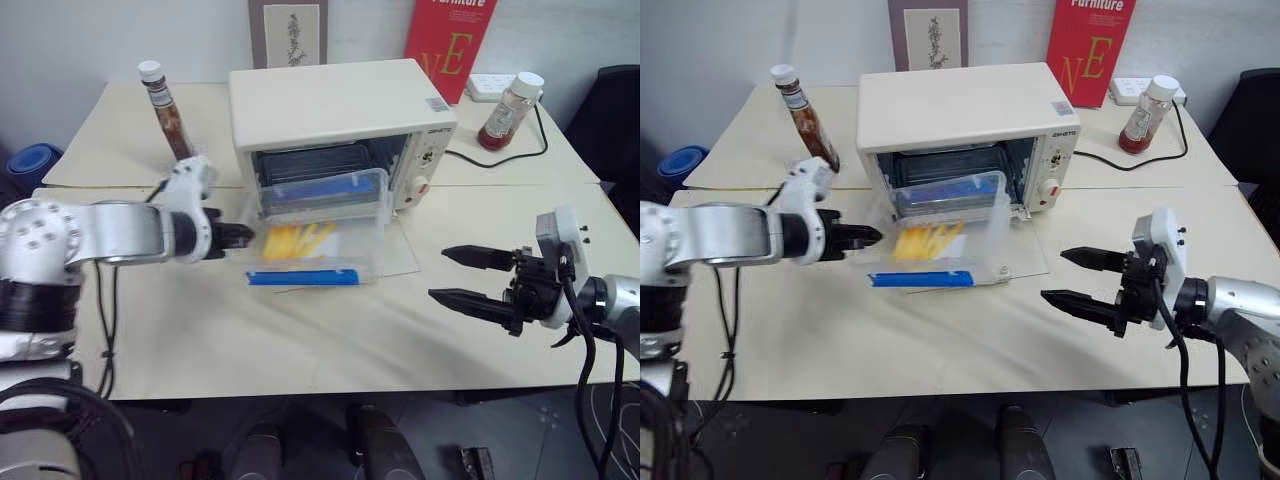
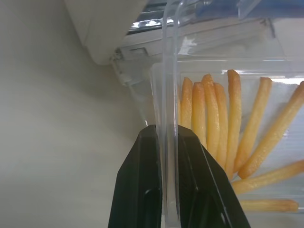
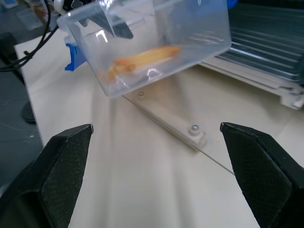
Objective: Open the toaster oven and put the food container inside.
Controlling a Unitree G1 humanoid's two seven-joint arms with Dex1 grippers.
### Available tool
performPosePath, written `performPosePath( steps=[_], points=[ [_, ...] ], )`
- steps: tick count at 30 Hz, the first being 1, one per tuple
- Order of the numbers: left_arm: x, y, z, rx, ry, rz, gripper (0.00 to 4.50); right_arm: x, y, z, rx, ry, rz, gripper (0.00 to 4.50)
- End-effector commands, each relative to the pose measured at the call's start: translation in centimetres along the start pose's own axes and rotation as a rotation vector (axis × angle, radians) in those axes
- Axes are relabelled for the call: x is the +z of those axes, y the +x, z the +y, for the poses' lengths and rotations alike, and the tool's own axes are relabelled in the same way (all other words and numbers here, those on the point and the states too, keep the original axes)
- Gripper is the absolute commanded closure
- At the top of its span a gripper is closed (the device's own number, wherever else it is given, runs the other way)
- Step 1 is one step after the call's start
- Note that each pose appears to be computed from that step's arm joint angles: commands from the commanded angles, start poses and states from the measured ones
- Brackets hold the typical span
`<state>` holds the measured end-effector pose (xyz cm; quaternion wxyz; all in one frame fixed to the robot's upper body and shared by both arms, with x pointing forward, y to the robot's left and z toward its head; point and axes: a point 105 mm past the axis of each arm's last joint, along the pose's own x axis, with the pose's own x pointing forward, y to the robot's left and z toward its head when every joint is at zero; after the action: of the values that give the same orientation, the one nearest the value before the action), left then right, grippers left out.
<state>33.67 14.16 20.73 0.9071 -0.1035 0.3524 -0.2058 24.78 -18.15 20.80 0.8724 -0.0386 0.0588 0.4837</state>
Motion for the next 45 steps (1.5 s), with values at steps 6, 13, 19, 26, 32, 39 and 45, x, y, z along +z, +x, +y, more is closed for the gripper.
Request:
performPosePath(
  steps=[6,13,19,26,32,39,45],
  points=[
    [1.6,1.3,-0.7,0.069,-0.076,-0.025,4.07,0.5,-1.0,0.6,-0.070,-0.075,-0.036,0.00],
    [1.6,1.9,-2.4,0.001,-0.077,-0.023,2.02,1.0,-1.2,0.5,-0.085,-0.082,-0.045,0.00],
    [1.8,0.7,-3.0,-0.137,-0.088,-0.069,1.43,1.2,-1.1,0.6,-0.081,-0.076,-0.051,0.00],
    [2.0,-3.5,-4.2,-0.426,-0.018,-0.180,1.43,1.6,-0.6,0.9,-0.046,-0.056,-0.060,0.00],
    [1.4,-6.7,-1.8,-0.491,0.090,-0.235,1.39,1.3,0.6,2.1,0.034,-0.004,-0.050,0.40],
    [-3.6,-7.9,-3.0,-0.695,0.414,-0.084,2.59,-0.6,0.2,3.5,0.090,0.056,0.044,2.64],
    [-7.8,-5.0,-3.4,-0.756,0.677,0.088,4.40,-2.7,0.0,3.1,0.080,0.068,0.128,4.50]
  ],
)
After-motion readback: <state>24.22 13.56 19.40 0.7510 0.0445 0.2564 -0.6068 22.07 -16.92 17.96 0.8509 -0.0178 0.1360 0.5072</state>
